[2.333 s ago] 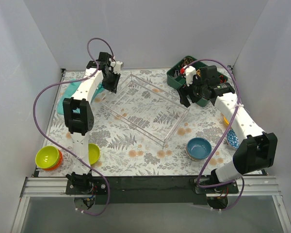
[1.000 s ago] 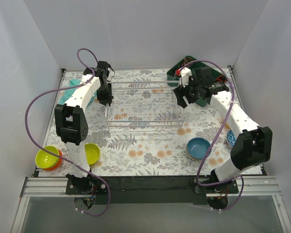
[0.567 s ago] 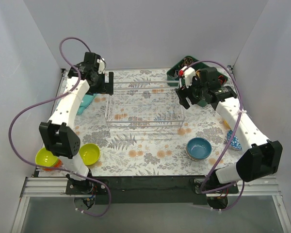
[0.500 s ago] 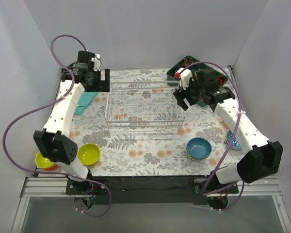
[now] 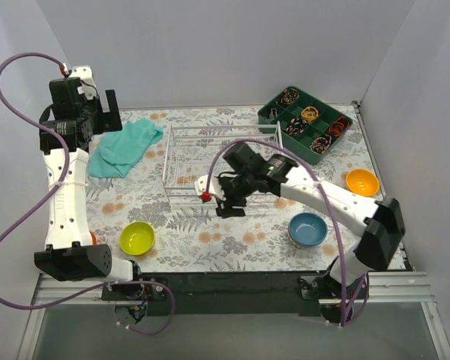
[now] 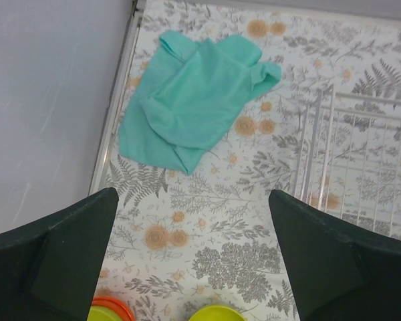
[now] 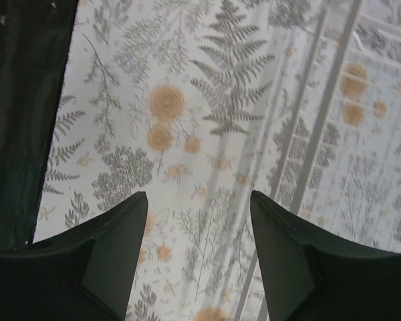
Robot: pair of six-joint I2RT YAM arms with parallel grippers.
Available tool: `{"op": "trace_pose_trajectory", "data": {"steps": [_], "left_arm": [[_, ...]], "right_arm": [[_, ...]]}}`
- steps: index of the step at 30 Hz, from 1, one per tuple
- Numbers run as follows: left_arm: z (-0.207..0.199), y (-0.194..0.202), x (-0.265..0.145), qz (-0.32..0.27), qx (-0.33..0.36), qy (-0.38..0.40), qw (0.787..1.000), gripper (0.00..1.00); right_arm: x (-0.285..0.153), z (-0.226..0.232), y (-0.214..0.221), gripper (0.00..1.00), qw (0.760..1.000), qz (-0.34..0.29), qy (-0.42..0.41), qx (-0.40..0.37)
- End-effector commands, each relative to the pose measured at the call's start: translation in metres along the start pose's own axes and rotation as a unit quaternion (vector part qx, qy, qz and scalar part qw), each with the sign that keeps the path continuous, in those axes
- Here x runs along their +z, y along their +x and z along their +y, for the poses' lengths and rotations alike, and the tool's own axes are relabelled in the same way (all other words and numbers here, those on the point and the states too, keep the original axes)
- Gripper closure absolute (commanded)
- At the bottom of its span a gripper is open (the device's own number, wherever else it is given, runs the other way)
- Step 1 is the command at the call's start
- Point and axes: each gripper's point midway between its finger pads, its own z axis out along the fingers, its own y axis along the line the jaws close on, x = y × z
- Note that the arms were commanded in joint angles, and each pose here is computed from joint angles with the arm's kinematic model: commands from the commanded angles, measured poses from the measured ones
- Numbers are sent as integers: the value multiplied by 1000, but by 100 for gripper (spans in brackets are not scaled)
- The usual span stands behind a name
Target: Load the bowls into the dish rack
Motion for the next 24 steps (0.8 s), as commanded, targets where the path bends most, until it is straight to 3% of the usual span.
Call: {"op": "trace_pose_trajectory", "data": {"steps": [1,7,13,24], "left_arm": [[11,-71,-46,-128,-30,-9,991,2],[12,-105,-98,-218,-40,5,975,2],[24,-92,-97,-210,-62,-28,975,2],[31,-69,-105,-192,-62,-39,979,2]], "right_arm": [[39,16,-59,32,990,-63,-79,-101],[97,24,-102,40,967,-101,-127,-198],[146,46,-126,40,942,-140,-145,-267],[206,50,-154,42,939,-146,-135,-282]]}}
